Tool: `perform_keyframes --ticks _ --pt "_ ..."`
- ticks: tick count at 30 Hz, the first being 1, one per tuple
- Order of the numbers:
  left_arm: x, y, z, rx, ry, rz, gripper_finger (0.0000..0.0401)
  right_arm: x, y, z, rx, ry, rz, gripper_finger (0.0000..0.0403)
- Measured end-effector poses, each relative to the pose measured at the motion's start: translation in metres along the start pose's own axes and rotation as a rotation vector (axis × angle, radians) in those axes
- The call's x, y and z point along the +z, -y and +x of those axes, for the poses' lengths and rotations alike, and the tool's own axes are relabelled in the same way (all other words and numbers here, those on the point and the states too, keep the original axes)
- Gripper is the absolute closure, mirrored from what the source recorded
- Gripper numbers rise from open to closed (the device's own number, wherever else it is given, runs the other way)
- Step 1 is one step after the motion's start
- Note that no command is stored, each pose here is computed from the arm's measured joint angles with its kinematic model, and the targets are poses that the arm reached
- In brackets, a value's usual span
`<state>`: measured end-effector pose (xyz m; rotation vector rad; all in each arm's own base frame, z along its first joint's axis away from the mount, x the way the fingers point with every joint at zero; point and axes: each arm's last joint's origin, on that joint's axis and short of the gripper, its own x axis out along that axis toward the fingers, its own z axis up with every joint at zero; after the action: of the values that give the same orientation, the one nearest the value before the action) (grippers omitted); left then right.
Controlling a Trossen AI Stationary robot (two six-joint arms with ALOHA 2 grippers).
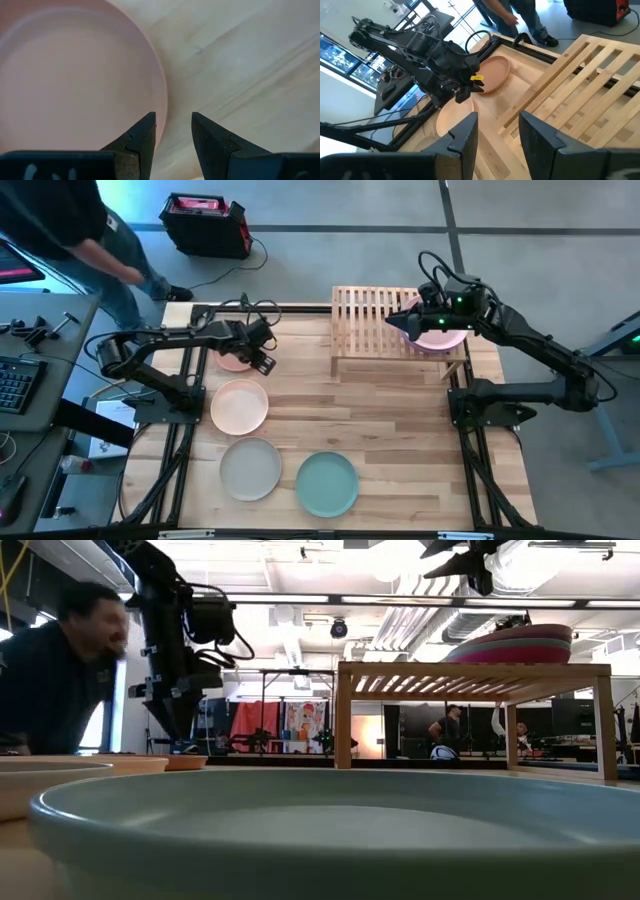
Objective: Place and stack plates onto a shelf
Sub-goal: Put the brown plate on the shelf
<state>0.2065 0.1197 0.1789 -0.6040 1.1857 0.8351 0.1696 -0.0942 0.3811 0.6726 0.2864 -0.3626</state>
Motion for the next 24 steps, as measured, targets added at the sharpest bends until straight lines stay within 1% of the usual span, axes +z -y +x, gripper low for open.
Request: perform_keyframes --ticks 6,13,24 --pt "-0.007 -0.002 0.01 -0.006 0.0 -0.009 0.0286 0.0 0.0 0.0 0.0 0.0 -0.009 0.0279" --pt "-0.008 -0.003 0.014 0.002 -0.01 -0.011 0.0286 0.0 0.0 0.0 0.0 0.0 -0.009 0.0279" --pt "-0.009 0.001 0.042 0.047 -0.115 0.004 0.0286 0.0 0.0 0.0 0.0 0.0 -0.009 0.0279"
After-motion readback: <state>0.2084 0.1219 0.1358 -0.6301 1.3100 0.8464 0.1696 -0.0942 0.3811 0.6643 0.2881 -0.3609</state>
